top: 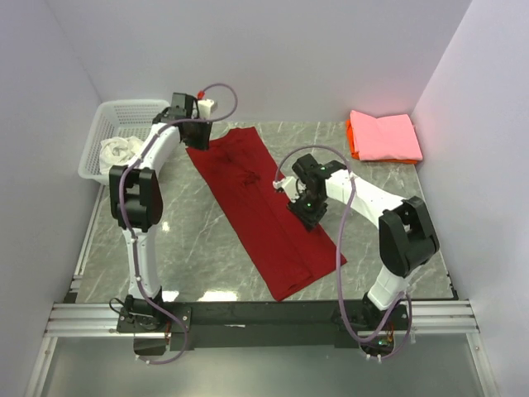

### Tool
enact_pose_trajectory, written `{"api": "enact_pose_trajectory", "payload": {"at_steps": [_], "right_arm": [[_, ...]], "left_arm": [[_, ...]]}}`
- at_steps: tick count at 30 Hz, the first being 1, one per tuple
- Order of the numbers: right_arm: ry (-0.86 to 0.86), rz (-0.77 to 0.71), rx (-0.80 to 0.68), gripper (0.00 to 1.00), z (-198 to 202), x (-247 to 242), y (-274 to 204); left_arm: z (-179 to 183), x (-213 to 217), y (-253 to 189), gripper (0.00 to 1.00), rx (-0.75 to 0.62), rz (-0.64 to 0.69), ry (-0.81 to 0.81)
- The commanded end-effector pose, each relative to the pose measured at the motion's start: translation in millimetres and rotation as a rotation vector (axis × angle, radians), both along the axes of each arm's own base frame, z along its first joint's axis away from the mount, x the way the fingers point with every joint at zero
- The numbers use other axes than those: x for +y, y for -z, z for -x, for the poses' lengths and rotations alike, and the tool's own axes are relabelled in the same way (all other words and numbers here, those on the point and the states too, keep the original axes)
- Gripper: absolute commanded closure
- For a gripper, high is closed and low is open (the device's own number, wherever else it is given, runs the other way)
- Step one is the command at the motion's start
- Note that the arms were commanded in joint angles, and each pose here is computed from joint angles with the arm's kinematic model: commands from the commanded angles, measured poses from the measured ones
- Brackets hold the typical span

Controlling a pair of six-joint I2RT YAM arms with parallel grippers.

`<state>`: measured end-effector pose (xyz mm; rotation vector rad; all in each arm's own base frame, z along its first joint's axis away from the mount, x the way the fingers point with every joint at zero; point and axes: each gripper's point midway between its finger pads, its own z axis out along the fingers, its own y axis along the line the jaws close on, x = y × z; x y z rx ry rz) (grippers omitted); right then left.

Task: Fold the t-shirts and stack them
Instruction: Fold the tshirt

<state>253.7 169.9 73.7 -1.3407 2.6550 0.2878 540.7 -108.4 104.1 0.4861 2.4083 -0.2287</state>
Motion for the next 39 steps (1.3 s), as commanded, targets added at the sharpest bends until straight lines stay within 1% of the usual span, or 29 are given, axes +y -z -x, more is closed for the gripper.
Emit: {"api": "enact_pose_trajectory", "payload": {"at_steps": [1, 2, 8, 13, 21, 23, 25, 27, 29, 30, 32, 33, 34, 35, 36, 38, 39], "right_arm": [[-0.033, 0.08, 0.004, 0.66, -5.0, -12.6, 14.3], [-0.038, 0.086, 0.01, 0.67, -5.3, -12.9, 18.2], [-0.053, 0.131, 0.072, 0.72, 5.1, -14.8, 48.5], [-0.112, 0.154, 0.162, 0.73, 40.6, -9.7, 72.8], [-0.259, 0.076, 0.27, 0.73, 108.5, 52.4, 74.5], [-0.257, 0.039, 0.299, 0.73, 117.9, 65.0, 70.6], [-0.251, 0.006, 0.306, 0.72, 119.2, 75.5, 65.2], [-0.245, -0.019, 0.292, 0.71, 113.5, 80.4, 57.4], [-0.258, -0.067, 0.288, 0.69, 109.2, 83.8, 44.7], [-0.26, -0.08, 0.28, 0.67, 104.8, 83.2, 38.5], [-0.231, -0.136, 0.242, 0.66, 80.1, 74.9, 24.4], [-0.205, -0.167, 0.234, 0.65, 69.1, 70.8, 18.0], [-0.143, -0.205, 0.203, 0.64, 43.6, 62.2, 7.6], [-0.105, -0.234, 0.189, 0.64, 30.0, 58.0, 1.0], [-0.076, -0.258, 0.151, 0.63, 11.0, 57.6, -8.8], [0.004, -0.265, 0.104, 0.63, -20.3, 45.3, -12.0], [0.029, -0.261, 0.031, 0.64, -43.3, 44.6, -17.6]], "left_arm": [[3.2, -16.6, -41.5, 0.72, -0.036, 0.095, 0.036], [12.3, -17.9, -35.7, 0.72, 0.012, 0.102, 0.043], [32.3, -26.9, -19.1, 0.7, 0.1, 0.156, 0.063], [44.9, -28.6, 4.3, 0.73, 0.193, 0.151, 0.04], [68.7, -50.4, 48.1, 0.76, 0.332, 0.133, 0.067], [76.6, -57.7, 60.0, 0.76, 0.369, 0.124, 0.075], [83.1, -61.4, 78.7, 0.77, 0.415, 0.115, 0.077], [81.7, -61.9, 98.9, 0.79, 0.438, 0.096, 0.061], [72.8, -64.6, 105.1, 0.86, 0.431, 0.083, 0.055], [73.4, -64.7, 121.1, 0.86, 0.461, 0.075, 0.051], [67.9, -71.4, 129.0, 0.86, 0.457, 0.056, 0.066], [57.2, -75.8, 133.4, 0.85, 0.437, 0.049, 0.072], [52.7, -80.3, 135.5, 0.85, 0.426, 0.045, 0.079], [46.8, -82.3, 136.6, 0.85, 0.415, 0.045, 0.08], [32.5, -87.3, 135.8, 0.85, 0.383, 0.057, 0.084], [18.2, -90.6, 133.3, 0.85, 0.345, 0.068, 0.083], [3.4, -94.1, 128.5, 0.85, 0.289, 0.078, 0.083]]}}
